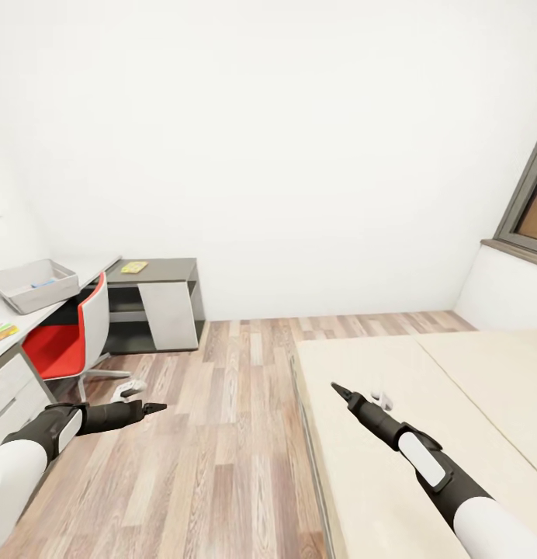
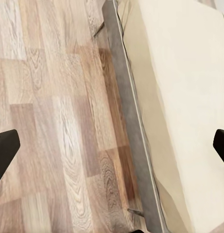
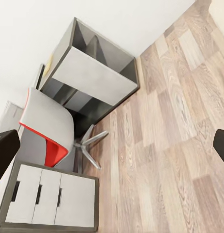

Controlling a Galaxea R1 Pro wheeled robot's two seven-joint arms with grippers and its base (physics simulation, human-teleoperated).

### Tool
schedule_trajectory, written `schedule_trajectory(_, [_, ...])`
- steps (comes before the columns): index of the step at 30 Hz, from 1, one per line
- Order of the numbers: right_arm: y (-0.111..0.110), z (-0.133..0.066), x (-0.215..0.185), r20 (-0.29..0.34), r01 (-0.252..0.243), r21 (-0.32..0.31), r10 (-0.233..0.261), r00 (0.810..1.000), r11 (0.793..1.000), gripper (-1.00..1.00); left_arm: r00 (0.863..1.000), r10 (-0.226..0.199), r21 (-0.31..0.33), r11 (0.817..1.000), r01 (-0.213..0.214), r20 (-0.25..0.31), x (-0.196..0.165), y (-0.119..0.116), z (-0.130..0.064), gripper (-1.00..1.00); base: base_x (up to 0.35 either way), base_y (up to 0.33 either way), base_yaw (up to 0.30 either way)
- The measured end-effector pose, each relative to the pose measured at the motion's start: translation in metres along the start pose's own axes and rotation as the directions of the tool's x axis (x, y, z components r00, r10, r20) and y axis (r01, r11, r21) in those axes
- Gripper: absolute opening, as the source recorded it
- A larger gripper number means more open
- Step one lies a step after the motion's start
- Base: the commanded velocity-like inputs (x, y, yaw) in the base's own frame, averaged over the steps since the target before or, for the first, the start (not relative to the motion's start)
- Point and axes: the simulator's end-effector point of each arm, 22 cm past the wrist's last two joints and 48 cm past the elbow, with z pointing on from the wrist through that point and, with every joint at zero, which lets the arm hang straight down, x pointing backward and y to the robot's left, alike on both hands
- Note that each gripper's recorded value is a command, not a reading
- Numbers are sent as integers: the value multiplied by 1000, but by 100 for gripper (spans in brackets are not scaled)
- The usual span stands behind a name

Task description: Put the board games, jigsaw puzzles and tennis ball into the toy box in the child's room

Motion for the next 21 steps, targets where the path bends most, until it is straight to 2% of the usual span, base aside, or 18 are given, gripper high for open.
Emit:
schedule_trajectory(7, [3,-1,-9,33,18,-7,-18,999,1000,100,1000,3,1,1000,-3,5,-2,-2,-2,100,0,0,95])
schedule_trajectory(21, [5,-2,-12,42,23,-12,-22,999,1000,100,1000,5,2,1000,-5,6,-3,-3,-2,100,0,-16,9])
